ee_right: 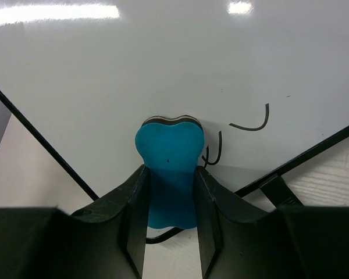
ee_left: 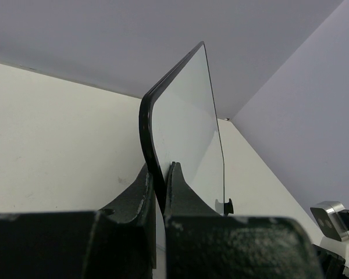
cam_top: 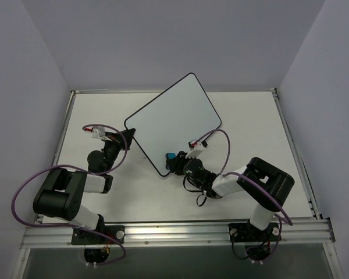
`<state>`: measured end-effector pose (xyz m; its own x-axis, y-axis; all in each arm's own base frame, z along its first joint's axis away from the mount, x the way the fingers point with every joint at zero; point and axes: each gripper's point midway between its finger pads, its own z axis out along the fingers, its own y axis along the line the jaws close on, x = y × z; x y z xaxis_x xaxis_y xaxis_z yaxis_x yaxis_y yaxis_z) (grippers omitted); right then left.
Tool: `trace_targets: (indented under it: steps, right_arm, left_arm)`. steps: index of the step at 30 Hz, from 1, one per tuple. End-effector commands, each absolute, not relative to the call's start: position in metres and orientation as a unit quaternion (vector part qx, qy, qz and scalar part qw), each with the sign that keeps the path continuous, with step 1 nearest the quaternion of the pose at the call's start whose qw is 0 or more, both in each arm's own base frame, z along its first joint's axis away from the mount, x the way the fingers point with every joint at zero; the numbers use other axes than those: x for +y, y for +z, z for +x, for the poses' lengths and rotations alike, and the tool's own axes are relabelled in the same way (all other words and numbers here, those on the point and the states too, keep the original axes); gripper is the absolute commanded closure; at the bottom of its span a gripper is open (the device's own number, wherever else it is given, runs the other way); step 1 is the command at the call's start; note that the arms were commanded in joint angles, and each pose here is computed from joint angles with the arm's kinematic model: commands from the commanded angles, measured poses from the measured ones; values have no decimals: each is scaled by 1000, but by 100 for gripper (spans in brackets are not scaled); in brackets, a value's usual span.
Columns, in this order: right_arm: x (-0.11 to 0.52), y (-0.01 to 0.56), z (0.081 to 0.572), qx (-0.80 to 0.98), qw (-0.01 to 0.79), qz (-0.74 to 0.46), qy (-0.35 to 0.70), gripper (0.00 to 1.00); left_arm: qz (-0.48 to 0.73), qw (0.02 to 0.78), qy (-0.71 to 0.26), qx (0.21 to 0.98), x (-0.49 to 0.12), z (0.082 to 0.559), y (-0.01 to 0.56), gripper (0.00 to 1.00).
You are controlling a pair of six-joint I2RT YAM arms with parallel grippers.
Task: Erase the whiteboard
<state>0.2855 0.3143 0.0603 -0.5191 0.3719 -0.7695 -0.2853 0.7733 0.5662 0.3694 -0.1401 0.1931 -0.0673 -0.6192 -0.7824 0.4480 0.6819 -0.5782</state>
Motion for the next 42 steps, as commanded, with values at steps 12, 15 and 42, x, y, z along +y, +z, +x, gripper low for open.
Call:
trace_targets:
  steps: [12, 15, 42]
  right_arm:
    - [237, -2, 323, 867, 462, 92, 163, 100]
    - [235, 3, 332, 864, 466, 102, 163, 100]
    - [205, -2, 360, 858, 460, 111, 200, 100]
  left_arm:
    - [55, 659, -350, 663, -161, 354, 151, 98]
    - [56, 660, -350, 662, -161, 354, 152, 98]
    - [59, 658, -351, 663, -163, 354, 152, 98]
